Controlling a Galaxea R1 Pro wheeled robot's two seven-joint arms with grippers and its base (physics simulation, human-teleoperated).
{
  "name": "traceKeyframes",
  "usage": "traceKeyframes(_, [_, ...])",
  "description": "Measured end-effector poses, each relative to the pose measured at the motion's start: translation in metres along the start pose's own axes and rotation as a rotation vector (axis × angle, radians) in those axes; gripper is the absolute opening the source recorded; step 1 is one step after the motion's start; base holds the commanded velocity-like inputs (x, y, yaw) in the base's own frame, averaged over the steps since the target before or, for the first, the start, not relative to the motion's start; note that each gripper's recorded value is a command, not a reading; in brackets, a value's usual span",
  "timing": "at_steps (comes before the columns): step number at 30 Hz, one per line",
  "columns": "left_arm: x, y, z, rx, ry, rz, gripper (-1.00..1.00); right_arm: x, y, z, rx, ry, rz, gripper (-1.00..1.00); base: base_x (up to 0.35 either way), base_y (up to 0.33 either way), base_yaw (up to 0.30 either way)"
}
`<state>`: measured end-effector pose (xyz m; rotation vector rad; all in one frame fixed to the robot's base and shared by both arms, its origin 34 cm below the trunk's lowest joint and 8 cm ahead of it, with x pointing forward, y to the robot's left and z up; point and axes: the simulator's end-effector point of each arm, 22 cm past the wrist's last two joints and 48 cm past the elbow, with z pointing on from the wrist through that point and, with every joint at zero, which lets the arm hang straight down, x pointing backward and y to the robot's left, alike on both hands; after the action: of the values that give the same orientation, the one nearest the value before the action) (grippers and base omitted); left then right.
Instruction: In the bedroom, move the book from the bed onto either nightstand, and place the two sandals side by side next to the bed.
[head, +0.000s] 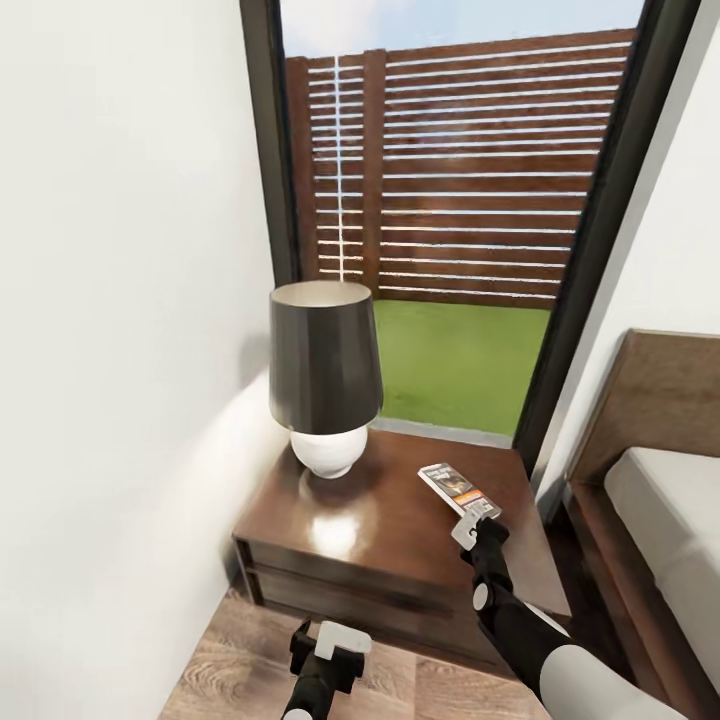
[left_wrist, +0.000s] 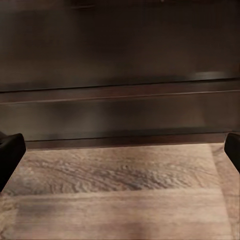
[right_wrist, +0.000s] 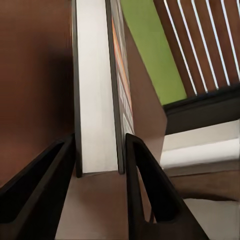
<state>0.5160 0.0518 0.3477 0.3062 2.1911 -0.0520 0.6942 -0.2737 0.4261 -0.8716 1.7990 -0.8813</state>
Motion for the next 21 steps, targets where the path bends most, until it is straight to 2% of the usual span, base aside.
traceKeyframes(7, [0.0, 0.0, 0.0, 0.0, -0.001, 0.001, 1.0, 0.0, 0.0, 0.0, 0.0, 0.0, -0.001, -1.0, 0.061, 0.0, 0.0])
traceKeyframes(11, [0.009, -0.001, 0.004, 0.0, 0.0, 0.0, 1.0, 0.005, 0.009, 0.001, -0.001, 0.0, 0.0, -1.0, 0.005, 0.0, 0.0])
traceKeyframes(15, [0.016, -0.003, 0.006, 0.003, 0.014, -0.002, 1.0, 0.006, 0.012, 0.003, 0.008, -0.003, -0.017, -1.0, 0.0, 0.0, 0.0])
traceKeyframes(21, [0.027, -0.005, 0.009, 0.009, 0.038, -0.005, 1.0, 0.006, 0.013, 0.006, 0.035, -0.003, -0.012, -1.0, 0.0, 0.0, 0.0])
